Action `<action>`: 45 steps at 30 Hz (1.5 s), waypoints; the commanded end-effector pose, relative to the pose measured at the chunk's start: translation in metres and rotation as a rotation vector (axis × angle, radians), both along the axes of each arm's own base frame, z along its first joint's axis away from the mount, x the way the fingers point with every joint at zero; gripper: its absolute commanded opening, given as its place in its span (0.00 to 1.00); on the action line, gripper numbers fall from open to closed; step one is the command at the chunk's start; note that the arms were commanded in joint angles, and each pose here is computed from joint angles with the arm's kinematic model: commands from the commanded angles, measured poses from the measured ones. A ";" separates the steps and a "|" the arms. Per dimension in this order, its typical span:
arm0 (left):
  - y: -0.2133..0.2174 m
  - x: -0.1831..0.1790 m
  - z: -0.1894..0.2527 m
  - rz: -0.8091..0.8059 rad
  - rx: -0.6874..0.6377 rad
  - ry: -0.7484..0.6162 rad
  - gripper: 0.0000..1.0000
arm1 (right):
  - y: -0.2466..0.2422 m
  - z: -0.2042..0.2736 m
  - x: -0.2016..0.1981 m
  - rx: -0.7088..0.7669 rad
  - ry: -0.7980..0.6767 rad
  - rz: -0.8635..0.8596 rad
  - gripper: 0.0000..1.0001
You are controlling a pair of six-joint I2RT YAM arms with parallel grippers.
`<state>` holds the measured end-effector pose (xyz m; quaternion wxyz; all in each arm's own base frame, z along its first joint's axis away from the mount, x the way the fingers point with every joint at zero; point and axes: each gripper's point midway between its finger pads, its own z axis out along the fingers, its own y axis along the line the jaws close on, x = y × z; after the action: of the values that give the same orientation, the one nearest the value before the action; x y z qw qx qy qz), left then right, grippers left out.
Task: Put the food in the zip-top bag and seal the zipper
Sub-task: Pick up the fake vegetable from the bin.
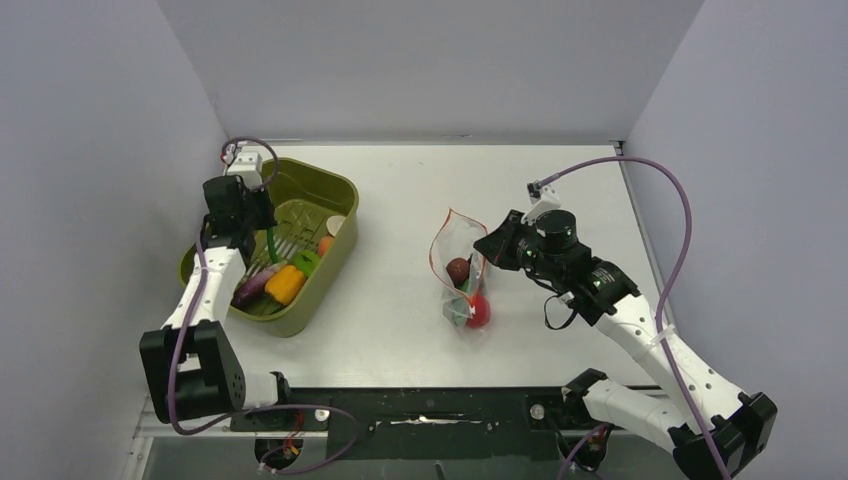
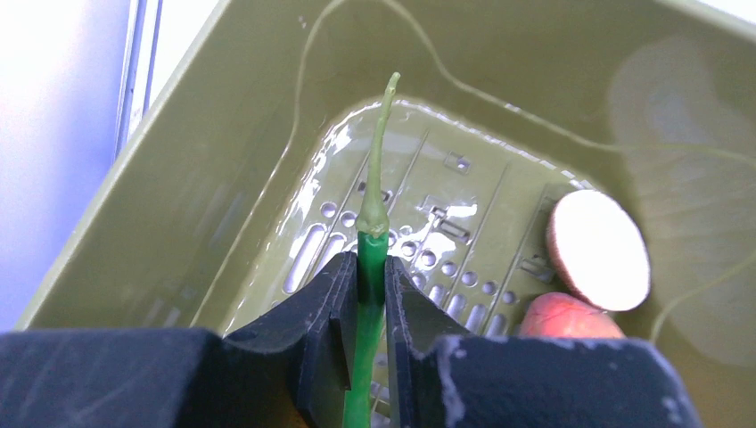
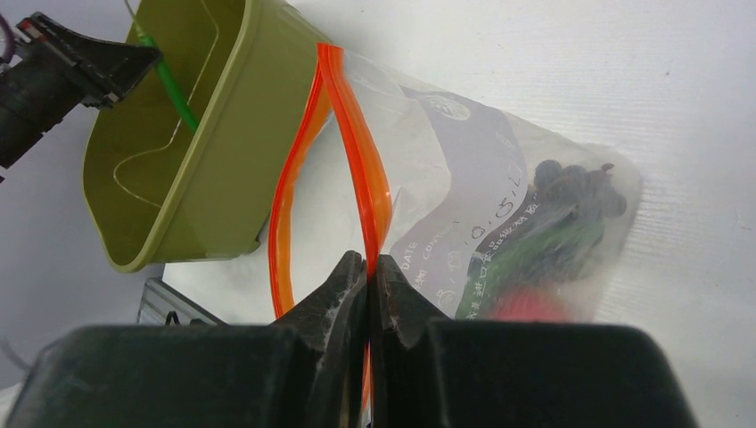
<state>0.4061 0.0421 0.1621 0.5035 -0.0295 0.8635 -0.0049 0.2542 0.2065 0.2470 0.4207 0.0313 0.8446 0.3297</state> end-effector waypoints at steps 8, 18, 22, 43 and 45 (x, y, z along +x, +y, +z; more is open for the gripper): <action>-0.026 -0.006 0.121 -0.069 -0.084 -0.394 0.04 | 0.014 0.023 0.013 0.059 -0.038 -0.003 0.00; -0.081 -0.025 0.179 -0.297 -0.290 -0.548 0.02 | 0.022 0.031 0.017 0.109 -0.025 -0.010 0.00; -0.097 -0.035 0.195 -0.363 -0.326 -0.573 0.02 | 0.027 0.032 0.019 0.131 -0.015 -0.002 0.00; -0.188 -0.086 0.273 -0.636 -0.529 -0.724 0.01 | 0.041 0.027 0.028 0.163 0.013 -0.002 0.00; -0.199 -0.090 0.274 -0.659 -0.560 -0.724 0.01 | 0.042 0.029 0.029 0.168 0.012 -0.001 0.00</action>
<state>0.3377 -0.1360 0.3954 0.6918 0.0928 0.6241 -0.3513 0.2745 0.2371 0.2381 0.3808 0.0760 0.8477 0.3615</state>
